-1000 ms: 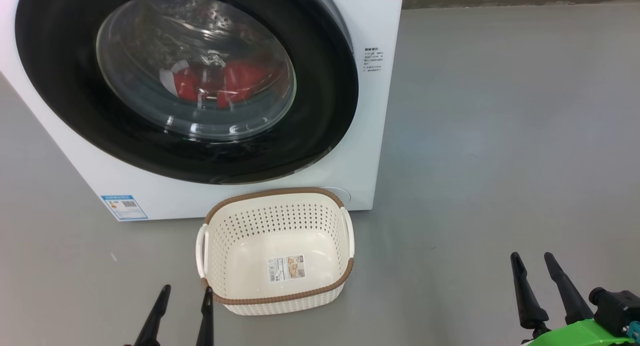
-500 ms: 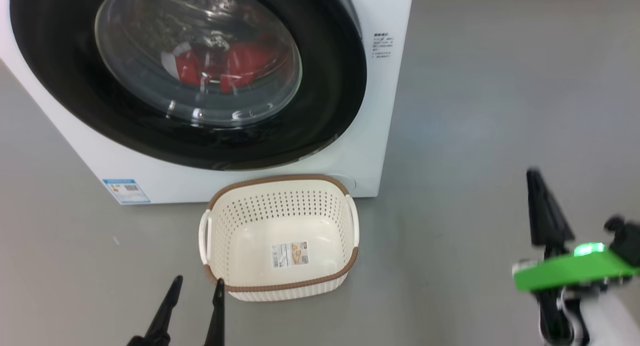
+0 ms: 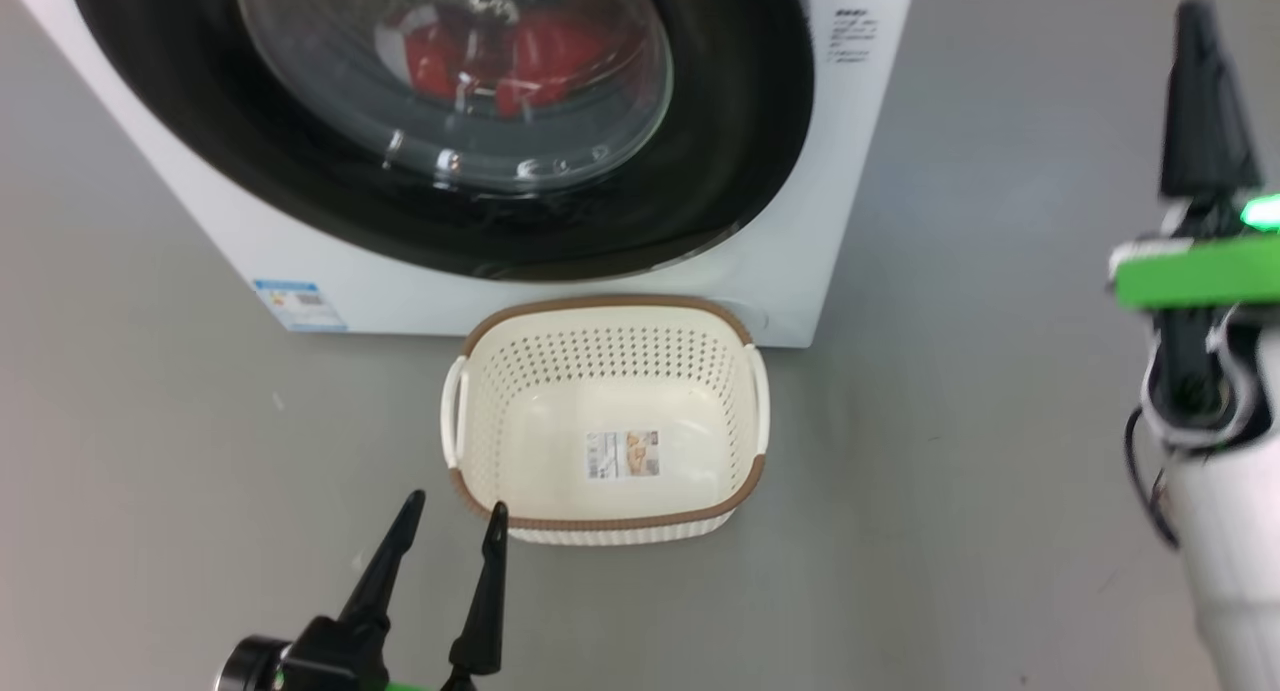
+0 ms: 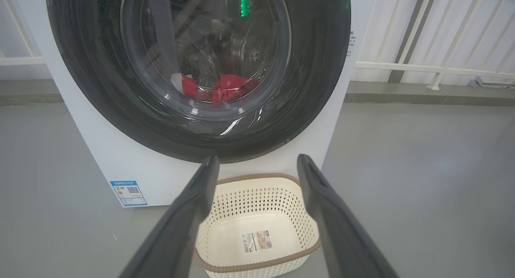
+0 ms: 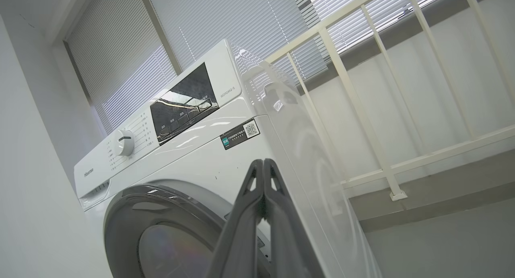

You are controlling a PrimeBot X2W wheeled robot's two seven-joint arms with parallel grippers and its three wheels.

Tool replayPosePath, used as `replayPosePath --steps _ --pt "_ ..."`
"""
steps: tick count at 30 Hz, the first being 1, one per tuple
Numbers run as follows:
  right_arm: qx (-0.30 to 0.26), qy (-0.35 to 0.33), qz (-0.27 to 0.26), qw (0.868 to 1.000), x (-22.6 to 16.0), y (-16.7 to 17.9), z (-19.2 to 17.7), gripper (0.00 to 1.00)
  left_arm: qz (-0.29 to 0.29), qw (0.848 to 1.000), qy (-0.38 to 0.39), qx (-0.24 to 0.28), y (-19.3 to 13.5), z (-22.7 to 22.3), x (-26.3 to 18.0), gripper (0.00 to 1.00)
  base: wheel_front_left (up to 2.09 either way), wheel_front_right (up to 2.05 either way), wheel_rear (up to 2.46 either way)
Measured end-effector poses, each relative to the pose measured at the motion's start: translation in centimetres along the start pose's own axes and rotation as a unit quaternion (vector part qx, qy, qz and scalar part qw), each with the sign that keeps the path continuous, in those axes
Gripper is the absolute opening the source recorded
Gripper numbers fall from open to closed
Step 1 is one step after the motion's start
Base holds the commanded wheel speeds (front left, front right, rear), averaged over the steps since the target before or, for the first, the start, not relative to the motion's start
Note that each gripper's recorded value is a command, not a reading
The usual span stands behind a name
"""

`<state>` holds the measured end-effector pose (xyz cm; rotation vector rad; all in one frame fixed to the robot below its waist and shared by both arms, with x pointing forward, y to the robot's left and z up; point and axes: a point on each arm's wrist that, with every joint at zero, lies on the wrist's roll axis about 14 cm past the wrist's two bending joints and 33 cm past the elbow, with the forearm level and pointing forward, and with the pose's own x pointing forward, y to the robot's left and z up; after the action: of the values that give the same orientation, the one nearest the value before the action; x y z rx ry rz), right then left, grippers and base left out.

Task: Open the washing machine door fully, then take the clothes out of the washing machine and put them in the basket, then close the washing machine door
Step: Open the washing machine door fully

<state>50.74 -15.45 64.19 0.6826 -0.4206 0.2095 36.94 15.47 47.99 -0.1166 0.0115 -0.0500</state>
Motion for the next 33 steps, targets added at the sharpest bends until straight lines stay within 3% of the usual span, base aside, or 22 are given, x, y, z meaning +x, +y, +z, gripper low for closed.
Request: replayPosePath --steps 9,18,25,33 --pt "0.027 0.014 0.049 0.998 6.0 2.3 -2.0 0.00 0.017 1.000 0.007 -0.005 1.0 -0.4 0.4 1.00 0.00 0.00 0.00" --pt "0.106 0.100 0.064 0.987 9.9 3.6 -7.1 0.00 0.030 0.999 0.020 -0.007 1.7 -1.1 0.7 1.00 0.00 0.00 0.00" --pt "0.178 0.214 0.057 0.959 11.1 3.5 -11.6 0.00 0.046 0.999 0.028 -0.008 2.6 -1.6 1.0 1.00 0.00 0.00 0.00" --pt "0.230 0.353 0.053 0.905 9.9 3.1 -16.6 0.00 0.057 0.997 0.046 -0.010 3.0 -2.7 0.9 1.00 0.00 0.00 0.00"
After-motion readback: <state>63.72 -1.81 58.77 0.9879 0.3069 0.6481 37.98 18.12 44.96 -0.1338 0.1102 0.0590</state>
